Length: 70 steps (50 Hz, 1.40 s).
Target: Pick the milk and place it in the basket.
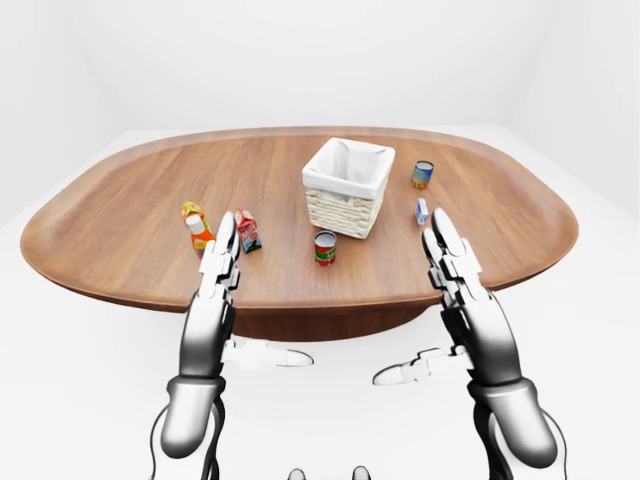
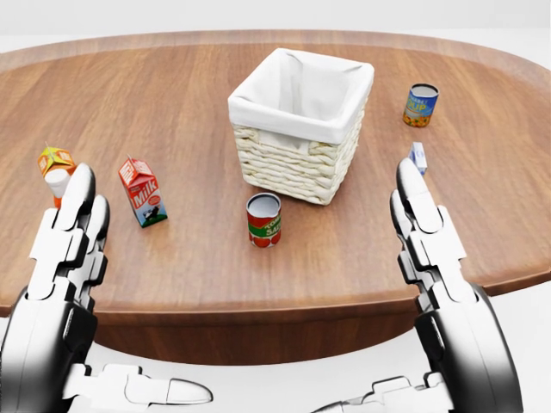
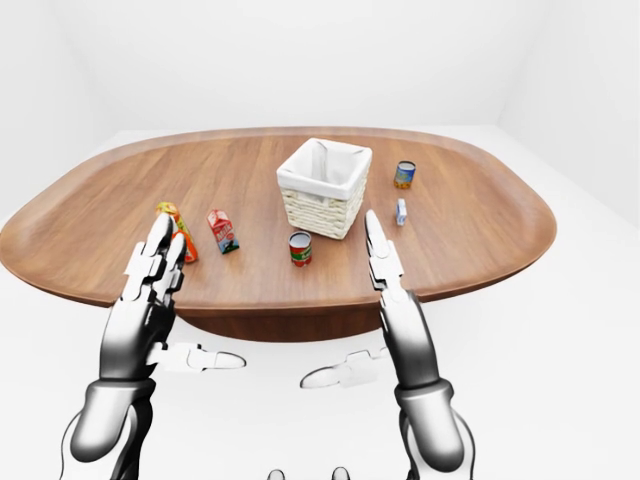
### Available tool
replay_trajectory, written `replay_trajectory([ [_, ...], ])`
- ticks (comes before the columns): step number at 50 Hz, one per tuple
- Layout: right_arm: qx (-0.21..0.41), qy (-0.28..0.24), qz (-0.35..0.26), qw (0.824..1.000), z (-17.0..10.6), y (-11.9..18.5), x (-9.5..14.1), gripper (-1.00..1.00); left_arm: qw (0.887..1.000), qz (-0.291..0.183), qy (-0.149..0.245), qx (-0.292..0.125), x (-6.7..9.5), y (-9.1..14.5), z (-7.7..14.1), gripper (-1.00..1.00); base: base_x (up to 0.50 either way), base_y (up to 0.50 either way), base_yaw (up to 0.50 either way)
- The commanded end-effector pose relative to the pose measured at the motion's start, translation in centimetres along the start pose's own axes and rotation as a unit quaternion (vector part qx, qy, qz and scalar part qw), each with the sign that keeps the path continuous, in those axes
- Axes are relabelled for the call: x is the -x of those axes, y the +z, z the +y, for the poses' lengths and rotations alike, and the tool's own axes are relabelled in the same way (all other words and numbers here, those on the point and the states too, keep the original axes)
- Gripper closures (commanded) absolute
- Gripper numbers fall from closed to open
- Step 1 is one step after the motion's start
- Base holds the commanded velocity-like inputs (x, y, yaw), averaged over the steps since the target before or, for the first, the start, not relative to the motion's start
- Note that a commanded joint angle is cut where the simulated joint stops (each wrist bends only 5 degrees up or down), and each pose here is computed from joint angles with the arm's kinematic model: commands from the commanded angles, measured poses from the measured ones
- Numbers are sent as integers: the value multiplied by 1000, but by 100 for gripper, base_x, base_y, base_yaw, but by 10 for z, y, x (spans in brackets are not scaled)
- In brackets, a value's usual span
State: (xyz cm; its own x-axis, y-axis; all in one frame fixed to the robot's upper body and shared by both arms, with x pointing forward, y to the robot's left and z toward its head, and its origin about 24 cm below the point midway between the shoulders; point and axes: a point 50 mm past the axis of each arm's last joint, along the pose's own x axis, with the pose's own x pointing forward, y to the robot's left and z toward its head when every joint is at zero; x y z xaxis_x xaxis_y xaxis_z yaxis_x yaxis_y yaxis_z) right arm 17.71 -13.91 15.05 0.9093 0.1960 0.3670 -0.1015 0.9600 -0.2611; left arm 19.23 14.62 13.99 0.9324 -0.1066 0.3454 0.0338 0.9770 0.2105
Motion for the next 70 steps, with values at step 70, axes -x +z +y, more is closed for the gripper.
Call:
replay_trajectory([
  [70,-18,14,2,1000,4,0,3,-100,1000,8,-6,-25,3,-1,-2,-100,18,0,0],
])
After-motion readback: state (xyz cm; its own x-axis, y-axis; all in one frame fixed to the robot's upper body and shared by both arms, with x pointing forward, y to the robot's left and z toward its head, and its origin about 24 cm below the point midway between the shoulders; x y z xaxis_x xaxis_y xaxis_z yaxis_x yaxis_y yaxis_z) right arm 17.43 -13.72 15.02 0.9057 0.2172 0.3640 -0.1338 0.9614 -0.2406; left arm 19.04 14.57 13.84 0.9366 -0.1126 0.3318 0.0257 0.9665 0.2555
